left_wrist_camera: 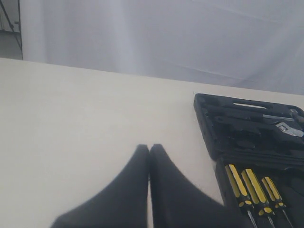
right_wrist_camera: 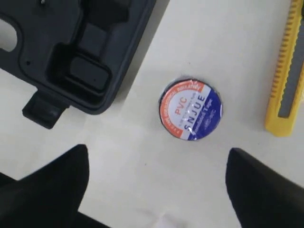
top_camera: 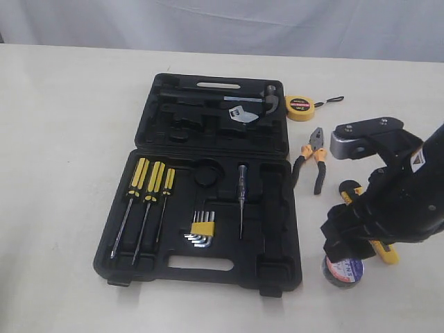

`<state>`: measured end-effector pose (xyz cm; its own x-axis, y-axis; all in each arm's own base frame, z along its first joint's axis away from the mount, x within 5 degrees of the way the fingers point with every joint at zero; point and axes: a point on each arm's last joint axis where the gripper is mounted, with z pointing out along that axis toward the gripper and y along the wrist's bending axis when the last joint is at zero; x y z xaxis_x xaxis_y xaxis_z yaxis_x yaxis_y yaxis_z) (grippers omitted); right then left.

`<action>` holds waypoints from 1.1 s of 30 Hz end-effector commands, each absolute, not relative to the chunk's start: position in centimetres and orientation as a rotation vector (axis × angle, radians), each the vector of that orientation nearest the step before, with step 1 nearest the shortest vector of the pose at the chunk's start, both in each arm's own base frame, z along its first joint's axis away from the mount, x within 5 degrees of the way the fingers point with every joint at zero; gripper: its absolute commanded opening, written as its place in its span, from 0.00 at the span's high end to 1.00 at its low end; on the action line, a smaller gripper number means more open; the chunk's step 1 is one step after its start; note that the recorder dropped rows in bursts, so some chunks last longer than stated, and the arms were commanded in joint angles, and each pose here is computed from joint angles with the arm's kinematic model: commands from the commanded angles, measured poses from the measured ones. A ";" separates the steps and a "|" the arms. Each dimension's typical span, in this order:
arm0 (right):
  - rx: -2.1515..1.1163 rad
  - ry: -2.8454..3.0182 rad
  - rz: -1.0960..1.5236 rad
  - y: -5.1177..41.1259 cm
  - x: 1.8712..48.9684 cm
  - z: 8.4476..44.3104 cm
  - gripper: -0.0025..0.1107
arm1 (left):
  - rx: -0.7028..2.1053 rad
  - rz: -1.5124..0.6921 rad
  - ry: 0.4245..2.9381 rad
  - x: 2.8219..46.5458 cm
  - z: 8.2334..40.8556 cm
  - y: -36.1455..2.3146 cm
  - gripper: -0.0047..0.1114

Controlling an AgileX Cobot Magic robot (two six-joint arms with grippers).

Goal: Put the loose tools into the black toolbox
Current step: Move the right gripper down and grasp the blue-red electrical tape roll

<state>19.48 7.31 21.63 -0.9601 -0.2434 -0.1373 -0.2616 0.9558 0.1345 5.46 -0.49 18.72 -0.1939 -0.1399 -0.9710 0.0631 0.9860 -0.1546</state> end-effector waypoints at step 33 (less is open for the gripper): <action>-0.363 2.969 0.118 6.8 19.9 15.7 0.32 | -0.054 -0.190 1.757 5.5 18.9 -0.5 0.96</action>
<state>19.61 6.62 16.77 -0.9560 -0.2292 -0.1830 -0.2440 0.9678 0.0627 5.46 -0.49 18.72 -0.1939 -0.1399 -0.9710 0.0631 0.9860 -0.1546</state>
